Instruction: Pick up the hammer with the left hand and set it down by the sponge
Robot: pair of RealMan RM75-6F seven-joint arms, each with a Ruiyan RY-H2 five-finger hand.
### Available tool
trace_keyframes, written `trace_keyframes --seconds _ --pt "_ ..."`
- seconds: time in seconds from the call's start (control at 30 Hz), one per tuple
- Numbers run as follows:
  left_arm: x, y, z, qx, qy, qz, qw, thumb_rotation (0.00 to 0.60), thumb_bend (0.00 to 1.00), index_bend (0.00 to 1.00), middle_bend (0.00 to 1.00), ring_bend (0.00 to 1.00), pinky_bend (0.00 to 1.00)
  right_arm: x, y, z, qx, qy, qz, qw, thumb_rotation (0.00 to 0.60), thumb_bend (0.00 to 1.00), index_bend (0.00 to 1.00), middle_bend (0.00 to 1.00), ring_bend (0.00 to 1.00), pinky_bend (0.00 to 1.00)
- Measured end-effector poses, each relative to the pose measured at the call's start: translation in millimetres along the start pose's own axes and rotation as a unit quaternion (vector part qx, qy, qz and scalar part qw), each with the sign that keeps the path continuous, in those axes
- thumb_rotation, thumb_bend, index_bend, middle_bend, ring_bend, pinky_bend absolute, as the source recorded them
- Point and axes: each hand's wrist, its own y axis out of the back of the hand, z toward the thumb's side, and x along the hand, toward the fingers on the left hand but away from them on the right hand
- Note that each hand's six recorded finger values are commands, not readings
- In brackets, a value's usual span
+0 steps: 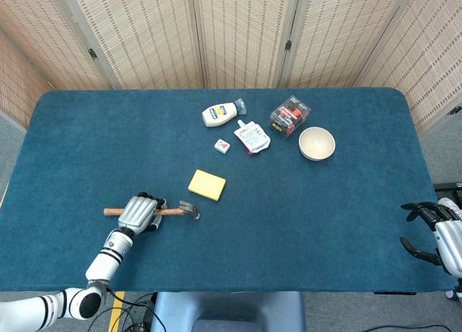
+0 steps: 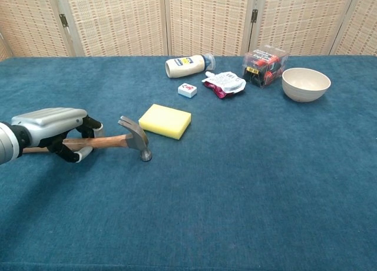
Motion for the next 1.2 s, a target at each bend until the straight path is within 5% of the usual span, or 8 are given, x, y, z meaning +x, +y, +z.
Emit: trace_keyframes --seconds 0.4,0.67,0.9,1.2 --pt "-2 10 -3 -0.026 -0.028 0.027 0.9989 0.600 0.62 0.68 0.70 0.55 0.60 3 2 -1 0.000 -0.003 -0.003 1.0000 0.600 0.17 0.31 0.46 0.27 0.27" --pt "-3 31 -2 -0.098 -0.070 0.068 0.9904 0.600 0.67 0.75 0.78 0.63 0.82 5 2 0 -0.002 -0.003 -0.004 1.0000 0.600 0.17 0.31 0.47 0.27 0.27" --pt "1 53 -4 -0.166 -0.118 0.099 0.9741 0.600 0.67 0.76 0.78 0.63 0.84 7 3 1 -0.002 -0.002 -0.006 1.0000 0.600 0.17 0.31 0.47 0.27 0.27" --pt "19 75 6 -0.155 -0.154 0.118 0.9687 0.600 0.67 0.75 0.78 0.63 0.84 7 3 2 -0.001 -0.003 -0.004 1.0000 0.600 0.17 0.31 0.47 0.27 0.27"
